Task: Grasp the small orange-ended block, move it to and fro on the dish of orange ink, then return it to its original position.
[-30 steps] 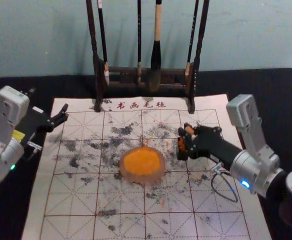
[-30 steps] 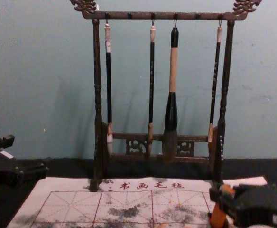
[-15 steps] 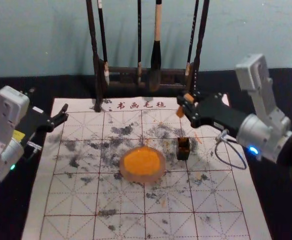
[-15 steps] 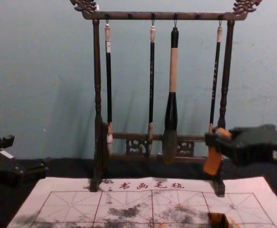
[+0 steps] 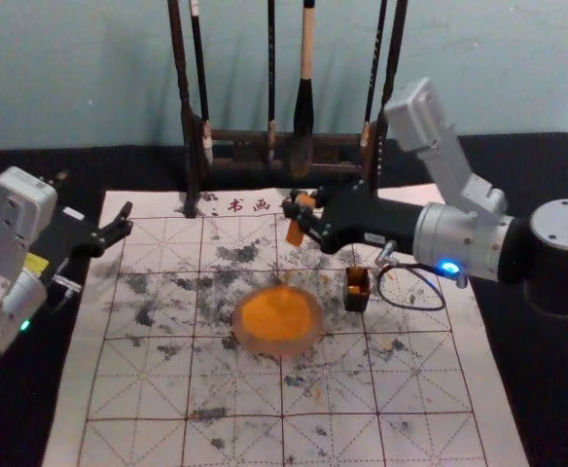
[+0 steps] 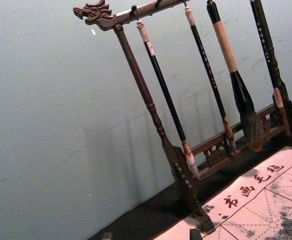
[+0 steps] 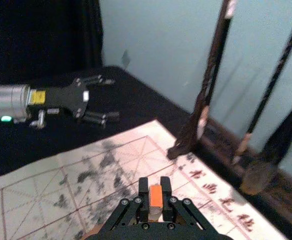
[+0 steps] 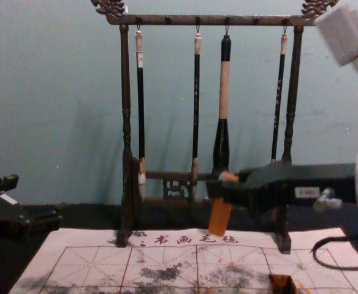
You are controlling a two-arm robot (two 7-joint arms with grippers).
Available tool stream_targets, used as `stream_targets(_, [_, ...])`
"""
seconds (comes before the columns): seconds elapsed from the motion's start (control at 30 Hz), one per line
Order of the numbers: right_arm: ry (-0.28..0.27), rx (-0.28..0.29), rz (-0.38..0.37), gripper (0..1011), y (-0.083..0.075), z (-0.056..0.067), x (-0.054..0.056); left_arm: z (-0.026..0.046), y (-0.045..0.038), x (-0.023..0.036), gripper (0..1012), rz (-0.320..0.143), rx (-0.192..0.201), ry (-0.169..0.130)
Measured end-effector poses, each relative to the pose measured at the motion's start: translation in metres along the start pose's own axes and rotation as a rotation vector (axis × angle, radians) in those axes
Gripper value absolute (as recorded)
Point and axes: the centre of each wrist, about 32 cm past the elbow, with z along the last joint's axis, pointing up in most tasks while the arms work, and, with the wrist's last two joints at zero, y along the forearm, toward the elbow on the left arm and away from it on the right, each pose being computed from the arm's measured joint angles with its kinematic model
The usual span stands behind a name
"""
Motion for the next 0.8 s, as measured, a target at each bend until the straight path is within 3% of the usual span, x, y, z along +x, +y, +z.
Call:
stream_targets(0.23, [-0.007,-0.088,0.073,109,0.018,-0.005,0.002,0.0,0.0,0.0,1001,0.0,0.0,0.0])
stream_targets(0.8, [-0.004,-0.166,0.12,109,0.032,-0.023,0.006,0.0,0.0,0.0,1001,0.0,0.0,0.0])
